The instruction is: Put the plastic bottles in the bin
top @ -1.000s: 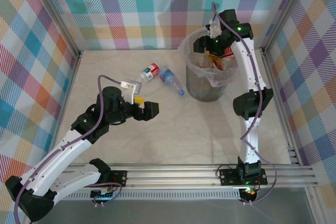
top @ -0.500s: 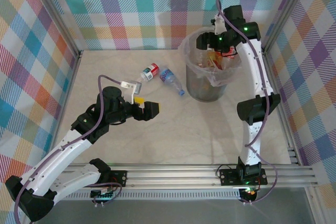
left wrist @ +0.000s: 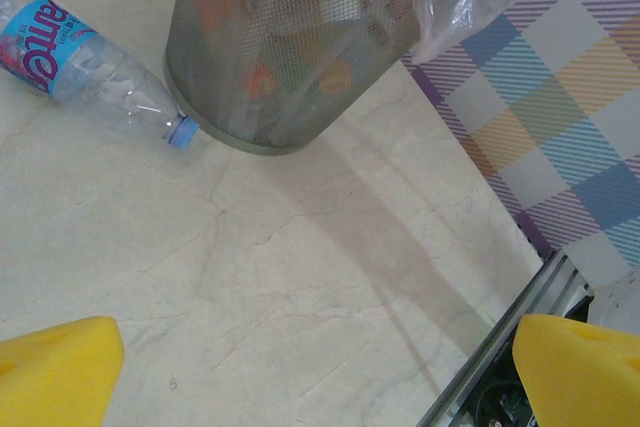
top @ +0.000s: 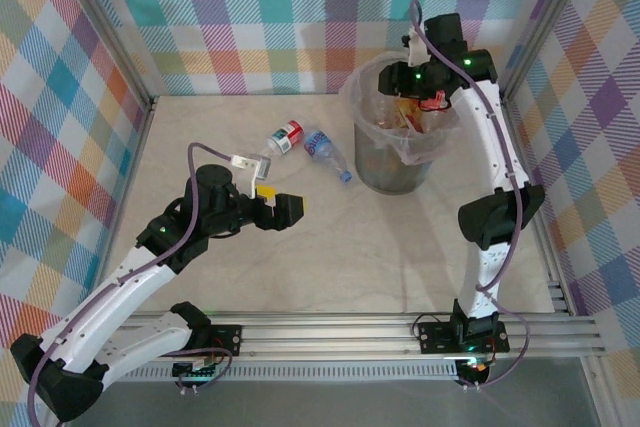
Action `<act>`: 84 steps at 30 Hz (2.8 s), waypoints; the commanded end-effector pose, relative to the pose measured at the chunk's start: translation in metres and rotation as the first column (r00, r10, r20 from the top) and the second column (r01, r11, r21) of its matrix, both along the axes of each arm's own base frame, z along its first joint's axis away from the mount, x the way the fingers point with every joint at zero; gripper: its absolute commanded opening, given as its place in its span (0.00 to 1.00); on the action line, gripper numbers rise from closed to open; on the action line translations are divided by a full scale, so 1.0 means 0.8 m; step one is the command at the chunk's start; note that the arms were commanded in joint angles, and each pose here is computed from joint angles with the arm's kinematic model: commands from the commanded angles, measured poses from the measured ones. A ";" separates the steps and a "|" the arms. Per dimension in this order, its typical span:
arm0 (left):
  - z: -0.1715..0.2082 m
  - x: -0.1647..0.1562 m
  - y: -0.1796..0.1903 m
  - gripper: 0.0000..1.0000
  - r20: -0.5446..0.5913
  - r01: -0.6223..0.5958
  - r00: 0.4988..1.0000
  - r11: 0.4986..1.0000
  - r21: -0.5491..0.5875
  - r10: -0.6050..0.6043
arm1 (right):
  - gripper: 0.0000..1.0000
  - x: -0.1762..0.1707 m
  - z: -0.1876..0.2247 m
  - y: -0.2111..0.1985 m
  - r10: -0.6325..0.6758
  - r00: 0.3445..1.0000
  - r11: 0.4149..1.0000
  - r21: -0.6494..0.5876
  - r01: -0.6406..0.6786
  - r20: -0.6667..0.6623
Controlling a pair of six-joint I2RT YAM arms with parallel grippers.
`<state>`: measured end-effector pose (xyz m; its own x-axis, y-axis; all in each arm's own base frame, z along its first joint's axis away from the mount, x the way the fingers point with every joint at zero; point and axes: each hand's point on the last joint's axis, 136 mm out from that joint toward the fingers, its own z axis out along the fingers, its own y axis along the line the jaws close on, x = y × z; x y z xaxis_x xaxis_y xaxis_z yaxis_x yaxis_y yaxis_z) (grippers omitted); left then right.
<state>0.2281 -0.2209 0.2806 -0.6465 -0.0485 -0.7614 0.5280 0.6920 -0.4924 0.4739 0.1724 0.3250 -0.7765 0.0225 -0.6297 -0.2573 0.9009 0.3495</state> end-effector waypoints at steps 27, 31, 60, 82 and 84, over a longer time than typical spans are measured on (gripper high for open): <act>0.006 0.023 0.005 1.00 -0.014 -0.099 0.995 0.995 0.019 0.099 | 0.60 -0.038 0.048 0.019 0.035 0.993 0.998 -0.053 -0.029 0.112; -0.007 0.040 0.014 1.00 -0.046 -0.179 0.982 0.981 0.080 0.183 | 0.66 -0.074 0.062 0.020 0.080 0.987 0.996 -0.045 -0.074 0.137; -0.162 0.242 -0.012 0.99 -0.417 -0.225 0.850 0.937 0.266 0.323 | 0.91 -0.326 -0.020 0.025 0.303 0.950 0.914 0.258 -0.313 0.078; -0.236 0.360 -0.069 1.00 -0.503 -0.620 0.626 0.771 0.142 0.596 | 0.97 -0.336 -0.040 0.022 0.291 0.956 0.916 0.277 -0.289 0.038; -0.236 0.370 -0.074 1.00 -0.505 -0.629 0.629 0.768 0.117 0.591 | 0.97 -0.336 -0.040 0.021 0.288 0.957 0.919 0.271 -0.287 0.039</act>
<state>0.5095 -0.2716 0.0884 -0.7623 -0.5618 -0.3214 -0.3167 0.7568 -0.5718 0.2088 0.1872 0.2890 -0.7858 -0.0324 -0.6177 -0.4733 0.6745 0.5667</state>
